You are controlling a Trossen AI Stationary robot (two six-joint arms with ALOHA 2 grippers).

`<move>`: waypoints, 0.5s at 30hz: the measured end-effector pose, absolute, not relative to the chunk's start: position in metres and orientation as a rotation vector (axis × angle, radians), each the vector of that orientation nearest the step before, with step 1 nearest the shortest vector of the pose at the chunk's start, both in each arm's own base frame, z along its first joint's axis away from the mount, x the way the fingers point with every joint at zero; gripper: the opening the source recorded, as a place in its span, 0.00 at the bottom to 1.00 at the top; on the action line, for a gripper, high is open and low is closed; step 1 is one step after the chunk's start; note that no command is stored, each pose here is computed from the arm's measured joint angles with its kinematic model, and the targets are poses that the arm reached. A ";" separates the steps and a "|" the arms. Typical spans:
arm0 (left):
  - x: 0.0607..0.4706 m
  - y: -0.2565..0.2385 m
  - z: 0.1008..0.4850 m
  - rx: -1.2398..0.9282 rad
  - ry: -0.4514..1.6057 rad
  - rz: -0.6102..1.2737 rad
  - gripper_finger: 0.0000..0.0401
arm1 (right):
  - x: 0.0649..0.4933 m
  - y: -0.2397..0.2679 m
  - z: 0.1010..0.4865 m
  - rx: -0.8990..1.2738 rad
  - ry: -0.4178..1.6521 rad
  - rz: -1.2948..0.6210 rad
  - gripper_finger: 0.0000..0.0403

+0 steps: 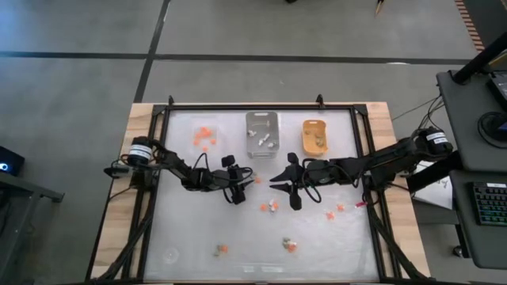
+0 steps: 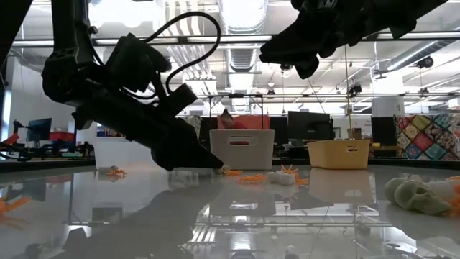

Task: Sort Halloween decoration
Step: Put the cream white skull toy into the yellow bin

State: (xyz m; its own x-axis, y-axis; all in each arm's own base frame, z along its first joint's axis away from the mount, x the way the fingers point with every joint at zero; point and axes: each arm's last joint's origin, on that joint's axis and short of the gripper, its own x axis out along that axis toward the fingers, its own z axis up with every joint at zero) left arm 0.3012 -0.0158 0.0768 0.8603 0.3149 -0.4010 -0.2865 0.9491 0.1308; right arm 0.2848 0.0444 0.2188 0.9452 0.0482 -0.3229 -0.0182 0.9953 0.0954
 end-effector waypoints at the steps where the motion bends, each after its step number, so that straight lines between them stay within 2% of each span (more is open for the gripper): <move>1: 0.301 -0.016 0.076 0.068 0.435 0.316 0.43 | 0.285 0.044 0.219 0.091 0.331 0.034 0.20; 15: 0.303 -0.015 0.065 0.045 0.447 0.325 0.39 | 0.285 0.044 0.218 0.111 0.333 0.030 0.20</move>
State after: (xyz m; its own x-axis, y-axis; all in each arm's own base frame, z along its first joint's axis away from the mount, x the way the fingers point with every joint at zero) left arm 0.3026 -0.0153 0.0651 0.8509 0.3187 -0.4177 -0.2991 0.9474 0.1136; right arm 0.2852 0.0444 0.2182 0.9447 0.0479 -0.3243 -0.0115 0.9935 0.1132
